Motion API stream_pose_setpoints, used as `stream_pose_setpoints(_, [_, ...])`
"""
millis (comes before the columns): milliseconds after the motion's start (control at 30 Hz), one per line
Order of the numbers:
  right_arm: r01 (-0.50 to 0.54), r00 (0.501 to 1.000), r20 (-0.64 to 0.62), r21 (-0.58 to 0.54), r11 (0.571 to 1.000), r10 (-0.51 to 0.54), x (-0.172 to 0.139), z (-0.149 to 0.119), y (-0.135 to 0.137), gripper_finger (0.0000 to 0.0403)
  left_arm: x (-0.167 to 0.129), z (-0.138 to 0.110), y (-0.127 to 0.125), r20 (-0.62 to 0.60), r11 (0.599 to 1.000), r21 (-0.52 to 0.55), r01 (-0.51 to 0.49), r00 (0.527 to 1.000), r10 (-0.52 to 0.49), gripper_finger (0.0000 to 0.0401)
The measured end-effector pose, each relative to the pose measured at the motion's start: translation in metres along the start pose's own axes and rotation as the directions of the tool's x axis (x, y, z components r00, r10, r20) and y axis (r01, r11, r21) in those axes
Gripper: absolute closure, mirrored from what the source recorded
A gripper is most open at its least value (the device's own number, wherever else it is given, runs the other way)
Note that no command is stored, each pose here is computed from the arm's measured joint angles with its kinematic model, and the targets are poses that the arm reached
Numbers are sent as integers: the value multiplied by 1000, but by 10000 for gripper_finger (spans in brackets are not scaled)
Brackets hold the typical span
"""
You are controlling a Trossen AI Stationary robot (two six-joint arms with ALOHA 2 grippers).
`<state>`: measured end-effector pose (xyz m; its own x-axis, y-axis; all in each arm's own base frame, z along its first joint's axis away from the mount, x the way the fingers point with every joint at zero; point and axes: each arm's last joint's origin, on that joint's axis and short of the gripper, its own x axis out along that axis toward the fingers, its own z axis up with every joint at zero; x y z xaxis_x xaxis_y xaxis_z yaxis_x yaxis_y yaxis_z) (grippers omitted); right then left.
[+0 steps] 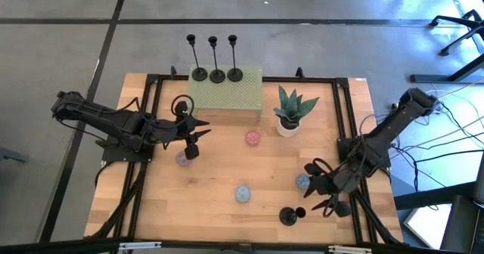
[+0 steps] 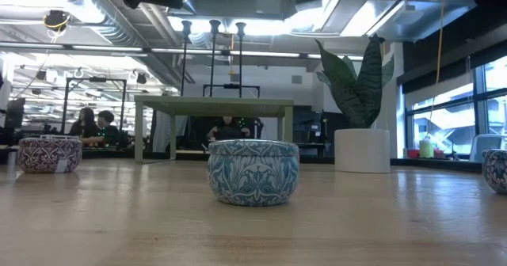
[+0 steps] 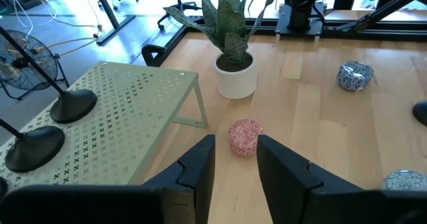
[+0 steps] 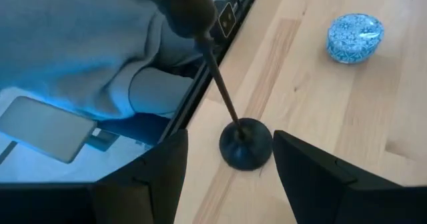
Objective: Pick & Place candle stick holders
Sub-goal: Align the black candle holder with the other black candle holder on the shelf
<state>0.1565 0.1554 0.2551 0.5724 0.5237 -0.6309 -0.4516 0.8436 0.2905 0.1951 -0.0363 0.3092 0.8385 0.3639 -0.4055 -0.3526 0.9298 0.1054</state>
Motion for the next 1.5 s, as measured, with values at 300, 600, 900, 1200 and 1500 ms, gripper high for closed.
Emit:
stream_pose_setpoints(300, [56, 993, 103, -14, 998, -55, 23, 9, 2, 181, 0, 0, 0, 0, 1000, 0, 0, 1000, 0, 295])
stream_pose_setpoints(600, [29, 988, 153, -22, 999, -26, 46, 14, 5, 209, 0, 0, 0, 0, 1000, 0, 0, 1000, 0, 295])
stream_pose_setpoints(900, [-27, 974, 222, -21, 999, 31, 45, 22, 9, 240, 0, 0, 0, 1, 1000, 2, -2, 1000, 2, 295])
stream_pose_setpoints(1200, [0, 971, 237, -12, 1000, 3, 45, 24, 4, 288, 0, 0, 0, 1, 1000, 2, -3, 1000, 3, 295])
stream_pose_setpoints(1500, [32, 959, 282, -45, 998, -18, 44, 31, -5, 309, 0, 0, 0, 1, 1000, 2, -4, 1000, 4, 295])
